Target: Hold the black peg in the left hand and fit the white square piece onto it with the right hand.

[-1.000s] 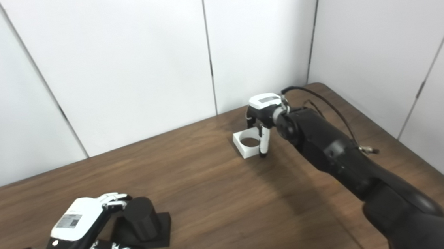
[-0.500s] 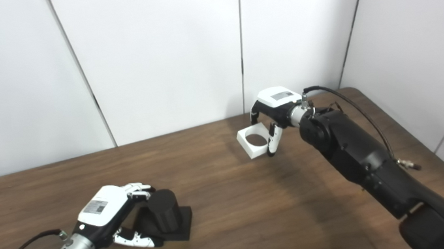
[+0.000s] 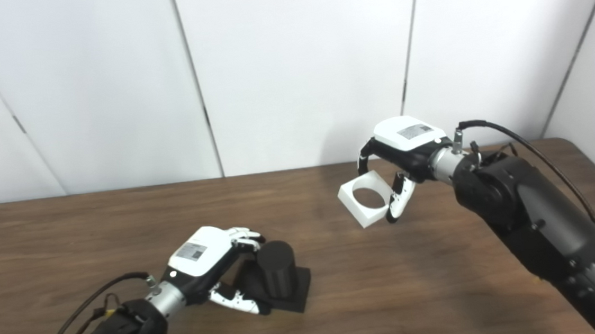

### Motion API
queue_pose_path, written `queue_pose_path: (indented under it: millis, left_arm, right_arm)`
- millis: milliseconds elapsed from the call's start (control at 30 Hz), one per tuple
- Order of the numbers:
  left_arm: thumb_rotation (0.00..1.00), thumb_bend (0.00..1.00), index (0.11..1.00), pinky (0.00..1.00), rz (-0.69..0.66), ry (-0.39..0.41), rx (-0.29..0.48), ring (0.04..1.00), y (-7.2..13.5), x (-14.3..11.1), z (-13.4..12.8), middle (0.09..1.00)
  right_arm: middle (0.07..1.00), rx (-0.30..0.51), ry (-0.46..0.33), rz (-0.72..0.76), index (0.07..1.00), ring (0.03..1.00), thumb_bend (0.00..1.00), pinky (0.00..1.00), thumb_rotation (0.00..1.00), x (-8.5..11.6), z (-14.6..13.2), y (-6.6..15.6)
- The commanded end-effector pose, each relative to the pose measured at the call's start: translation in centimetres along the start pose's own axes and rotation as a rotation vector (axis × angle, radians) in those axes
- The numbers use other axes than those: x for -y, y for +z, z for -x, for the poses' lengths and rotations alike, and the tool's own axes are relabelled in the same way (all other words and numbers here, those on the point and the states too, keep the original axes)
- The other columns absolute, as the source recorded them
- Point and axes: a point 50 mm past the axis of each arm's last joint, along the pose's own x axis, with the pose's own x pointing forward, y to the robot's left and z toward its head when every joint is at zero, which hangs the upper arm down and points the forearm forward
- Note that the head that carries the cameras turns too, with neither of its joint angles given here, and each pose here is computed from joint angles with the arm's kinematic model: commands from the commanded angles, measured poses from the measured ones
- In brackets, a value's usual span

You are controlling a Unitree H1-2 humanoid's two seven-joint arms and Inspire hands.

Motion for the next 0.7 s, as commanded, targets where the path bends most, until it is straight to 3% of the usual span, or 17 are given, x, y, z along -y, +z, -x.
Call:
queue_pose_path:
  millis: [0,467,667]
  left_arm:
    - [0.07,0.52,0.491,0.71,-0.053,-0.183,-0.036,0.843,0.3,3.3,0.8,0.815]
    - [0.07,0.52,0.492,0.75,-0.06,-0.2,-0.048,0.855,0.9,3.1,0.2,0.823]
    - [0.07,0.52,0.491,0.72,-0.049,-0.19,-0.046,0.851,1.1,3.2,0.1,0.816]
  right_arm:
    - [0.755,0.054,-0.085,0.043,0.479,0.848,0.52,0.85,0.13,3.0,0.1,1.2]
    - [0.745,0.208,-0.14,0.034,0.478,0.83,0.52,0.8,0.13,4.2,-0.3,4.4]
    - [0.749,0.245,-0.148,0.007,0.478,0.839,0.52,0.8,0.13,4.2,-0.6,5.9]
